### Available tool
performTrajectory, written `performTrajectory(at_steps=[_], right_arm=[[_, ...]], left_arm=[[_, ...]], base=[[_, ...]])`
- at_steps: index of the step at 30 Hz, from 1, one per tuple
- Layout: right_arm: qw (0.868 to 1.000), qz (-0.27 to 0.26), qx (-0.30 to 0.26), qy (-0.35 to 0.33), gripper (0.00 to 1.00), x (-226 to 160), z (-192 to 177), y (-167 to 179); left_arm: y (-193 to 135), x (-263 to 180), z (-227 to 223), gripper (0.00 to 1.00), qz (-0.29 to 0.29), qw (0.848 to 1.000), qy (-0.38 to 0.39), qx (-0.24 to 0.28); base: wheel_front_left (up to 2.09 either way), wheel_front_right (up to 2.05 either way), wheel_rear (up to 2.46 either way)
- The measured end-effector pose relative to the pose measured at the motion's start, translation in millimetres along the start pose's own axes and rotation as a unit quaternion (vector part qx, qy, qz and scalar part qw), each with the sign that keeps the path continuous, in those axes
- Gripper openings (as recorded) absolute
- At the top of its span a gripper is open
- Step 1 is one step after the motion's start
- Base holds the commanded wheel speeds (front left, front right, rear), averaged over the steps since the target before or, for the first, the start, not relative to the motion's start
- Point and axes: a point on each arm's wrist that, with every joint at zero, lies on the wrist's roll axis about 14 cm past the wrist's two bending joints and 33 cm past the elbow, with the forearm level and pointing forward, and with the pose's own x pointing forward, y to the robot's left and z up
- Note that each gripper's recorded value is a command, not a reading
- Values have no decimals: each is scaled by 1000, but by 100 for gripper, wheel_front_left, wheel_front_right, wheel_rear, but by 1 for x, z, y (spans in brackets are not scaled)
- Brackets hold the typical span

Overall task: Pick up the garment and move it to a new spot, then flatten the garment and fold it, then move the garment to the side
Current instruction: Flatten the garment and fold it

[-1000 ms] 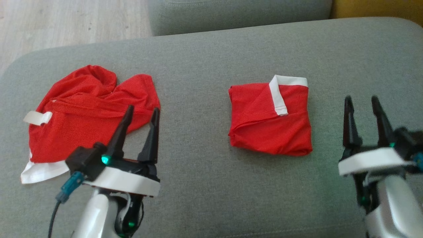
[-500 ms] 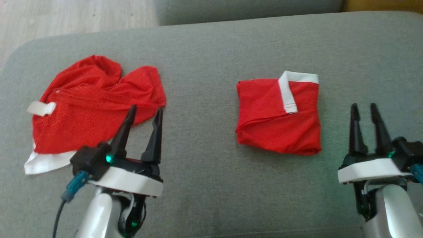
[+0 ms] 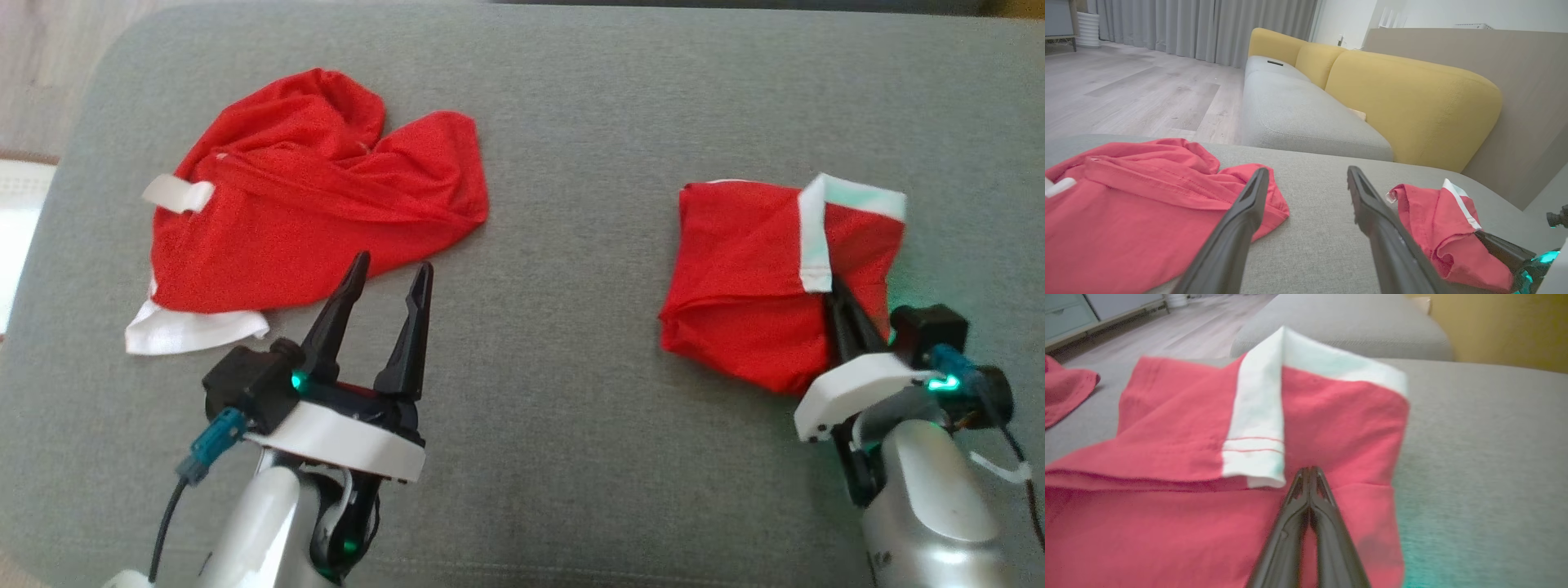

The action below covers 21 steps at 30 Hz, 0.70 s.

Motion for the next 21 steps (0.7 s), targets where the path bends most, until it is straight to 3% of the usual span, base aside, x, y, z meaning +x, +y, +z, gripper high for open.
performTrajectory(at_steps=[4,14,21], right_arm=[[999,30,-11,12,0,6,-7,19],[996,74,-9,-51,0,22,37,48],[993,109,-21,-49,0,40,44,72]], left_arm=[[5,-1,2,100,7,1000,-3,3],[2,0,4,100,3,1000,-5,0],[7,0,0,100,11,1000,1,-6]], base=[[0,0,0],[0,0,0],[0,0,0]])
